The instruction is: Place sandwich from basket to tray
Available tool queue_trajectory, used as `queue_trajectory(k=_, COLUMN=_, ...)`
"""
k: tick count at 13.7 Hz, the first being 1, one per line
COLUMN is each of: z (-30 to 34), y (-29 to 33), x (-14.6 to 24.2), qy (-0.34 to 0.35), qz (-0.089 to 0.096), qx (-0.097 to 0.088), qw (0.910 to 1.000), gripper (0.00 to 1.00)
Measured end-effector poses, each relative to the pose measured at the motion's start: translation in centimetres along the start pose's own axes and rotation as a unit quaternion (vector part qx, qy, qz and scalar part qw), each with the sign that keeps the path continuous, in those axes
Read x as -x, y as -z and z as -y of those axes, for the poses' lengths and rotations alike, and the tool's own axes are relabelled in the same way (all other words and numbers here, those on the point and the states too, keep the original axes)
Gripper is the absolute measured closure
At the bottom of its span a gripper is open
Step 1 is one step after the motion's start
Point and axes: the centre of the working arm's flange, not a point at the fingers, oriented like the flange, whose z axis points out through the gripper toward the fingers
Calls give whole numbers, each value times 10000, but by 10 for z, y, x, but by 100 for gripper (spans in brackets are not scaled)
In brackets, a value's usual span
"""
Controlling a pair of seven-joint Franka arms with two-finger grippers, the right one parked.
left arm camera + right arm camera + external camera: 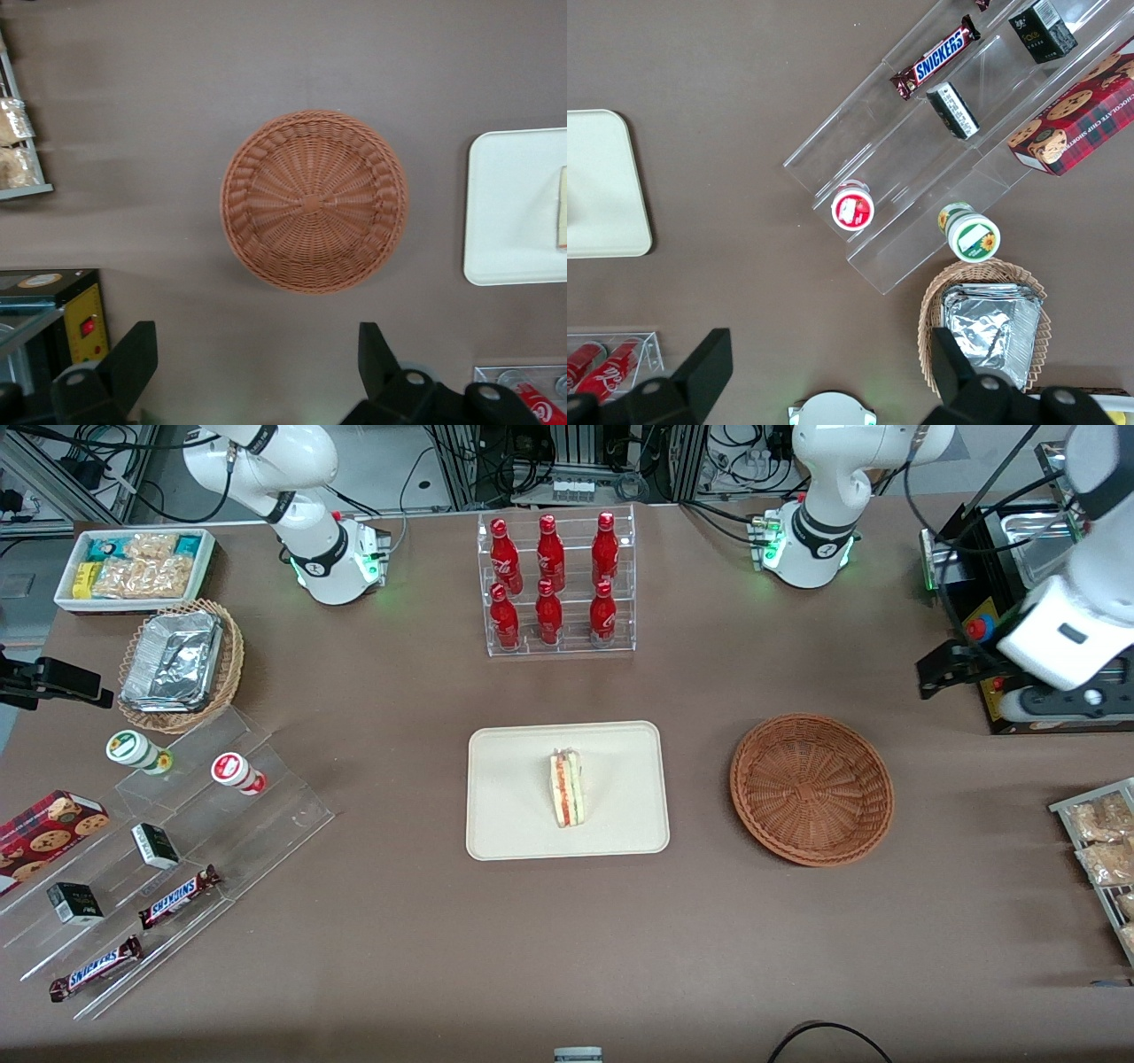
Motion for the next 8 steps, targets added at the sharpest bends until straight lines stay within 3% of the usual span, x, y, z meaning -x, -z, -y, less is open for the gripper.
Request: queue_trajectory(k=8, z=6, y=6, x=-1, qy=17, qz=-73, qx=-1, qw=10000, gripper=0)
